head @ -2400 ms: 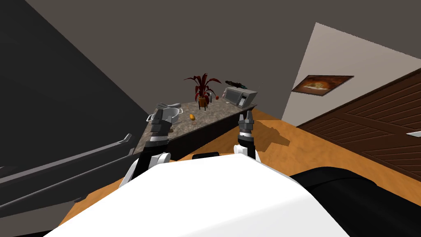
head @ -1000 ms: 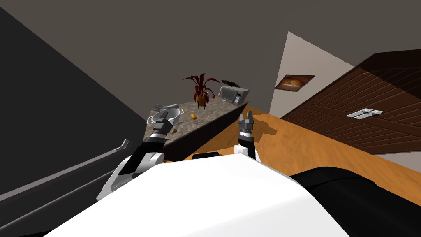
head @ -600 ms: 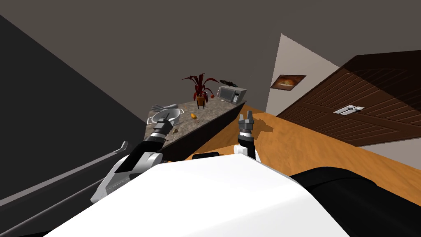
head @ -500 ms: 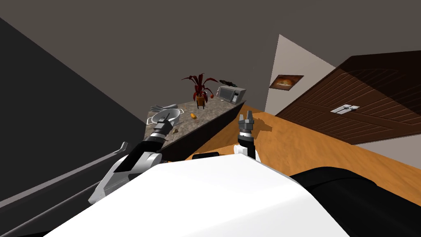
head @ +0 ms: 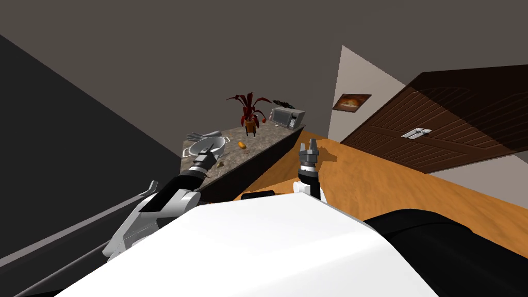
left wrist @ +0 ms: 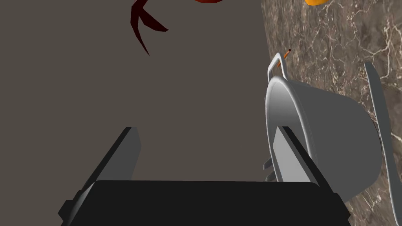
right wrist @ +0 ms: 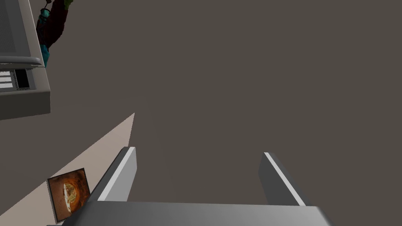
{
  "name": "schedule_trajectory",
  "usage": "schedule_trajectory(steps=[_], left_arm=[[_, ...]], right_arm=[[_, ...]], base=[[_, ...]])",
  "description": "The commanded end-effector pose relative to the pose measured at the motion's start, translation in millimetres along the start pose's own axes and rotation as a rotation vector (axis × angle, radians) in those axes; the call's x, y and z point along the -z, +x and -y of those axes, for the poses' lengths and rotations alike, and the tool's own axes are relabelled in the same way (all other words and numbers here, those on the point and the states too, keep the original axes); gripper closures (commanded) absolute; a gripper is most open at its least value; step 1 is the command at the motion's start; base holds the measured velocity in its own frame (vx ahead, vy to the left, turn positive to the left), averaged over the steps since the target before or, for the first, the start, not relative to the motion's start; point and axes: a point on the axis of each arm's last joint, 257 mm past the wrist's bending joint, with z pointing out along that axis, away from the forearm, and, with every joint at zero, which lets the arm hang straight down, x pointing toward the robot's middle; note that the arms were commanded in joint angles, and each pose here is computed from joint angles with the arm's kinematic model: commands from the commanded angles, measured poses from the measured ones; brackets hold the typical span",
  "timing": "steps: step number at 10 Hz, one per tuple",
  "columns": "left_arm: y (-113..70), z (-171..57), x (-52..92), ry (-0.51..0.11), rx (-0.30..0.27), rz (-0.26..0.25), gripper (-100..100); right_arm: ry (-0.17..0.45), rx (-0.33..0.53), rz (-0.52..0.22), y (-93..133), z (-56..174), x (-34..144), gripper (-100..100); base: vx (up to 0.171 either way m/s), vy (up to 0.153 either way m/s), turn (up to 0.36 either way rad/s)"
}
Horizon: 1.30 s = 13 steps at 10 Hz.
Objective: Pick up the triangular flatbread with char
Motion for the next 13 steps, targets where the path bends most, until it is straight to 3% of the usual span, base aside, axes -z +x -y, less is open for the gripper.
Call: schedule_trajectory(steps=[1, 13], left_arm=[[-2.0, -12, -0.3, -0.046, 0.002, 0.001, -100], [-29.8, -91, 15.1, -0.389, 0.004, 0.029, -100]], right_arm=[[0.000, 0.000, 0.000, 0, 0, 0.0, 0], [0.000, 0.000, 0.000, 0, 0, 0.0, 0]], base=[[-0.028, 0.070, -0.061], [-0.021, 0.033, -0.088]])
